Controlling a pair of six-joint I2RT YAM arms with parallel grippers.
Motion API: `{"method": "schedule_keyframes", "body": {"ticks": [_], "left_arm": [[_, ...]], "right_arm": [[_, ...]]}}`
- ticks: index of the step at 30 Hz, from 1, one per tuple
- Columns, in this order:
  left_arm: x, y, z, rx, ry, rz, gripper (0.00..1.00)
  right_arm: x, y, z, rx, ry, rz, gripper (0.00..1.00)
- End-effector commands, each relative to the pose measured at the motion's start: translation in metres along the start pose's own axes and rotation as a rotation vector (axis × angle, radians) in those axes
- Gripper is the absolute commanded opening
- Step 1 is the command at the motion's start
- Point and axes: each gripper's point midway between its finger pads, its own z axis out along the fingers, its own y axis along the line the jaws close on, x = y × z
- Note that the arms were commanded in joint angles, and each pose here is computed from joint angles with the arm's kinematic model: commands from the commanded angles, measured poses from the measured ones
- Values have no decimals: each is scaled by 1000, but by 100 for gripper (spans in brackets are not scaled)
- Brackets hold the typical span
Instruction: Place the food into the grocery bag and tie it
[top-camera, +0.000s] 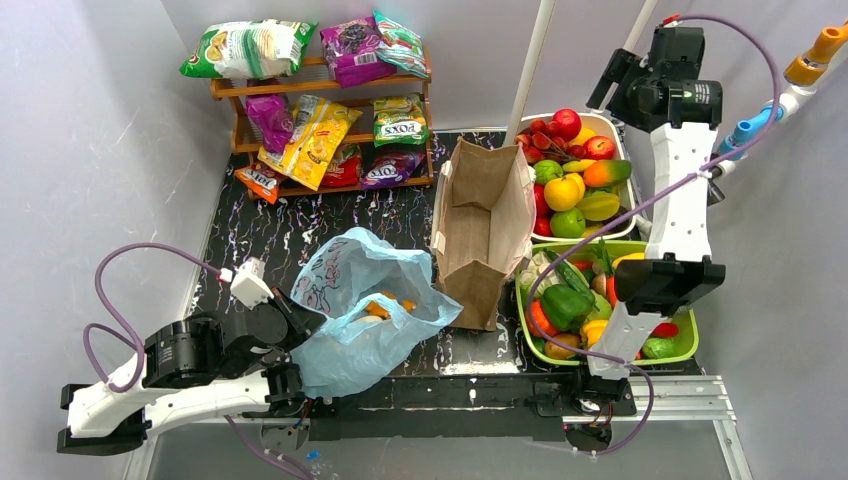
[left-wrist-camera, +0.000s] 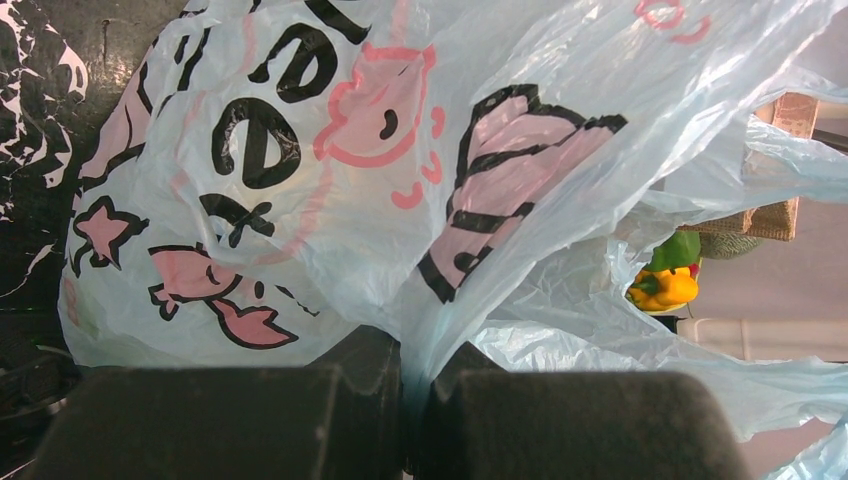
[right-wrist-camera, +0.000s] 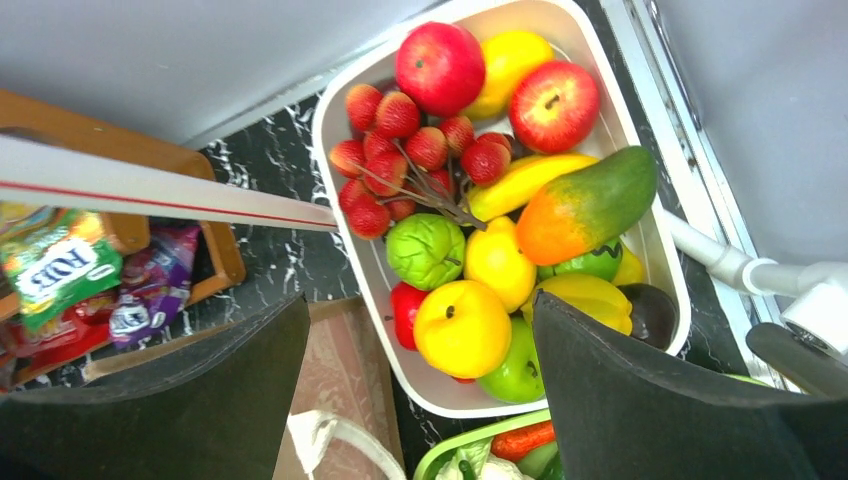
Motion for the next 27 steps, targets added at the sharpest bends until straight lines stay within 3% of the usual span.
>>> {"method": "schedule_keyframes", "body": {"ticks": [1,5,10,16,27], "left_arm": [[-3,8,1,-28,-21,5,0],[-4,7,1,-24,-22,3,0],[-2,7,2,-21,-21,2,0],[-1,9,3,-27,-17,1,0],[-4,18,-1,-30,-27,-11,0]], "right_arm": [[-37,21,-48,-94,-160,-20,89],[-26,24,-45,-121,-125,-13,89],[6,36,-18,-190,15,13,86],[41,22,26,-71,143,4,84],[59,-2,86,109,193,-117,85]]}}
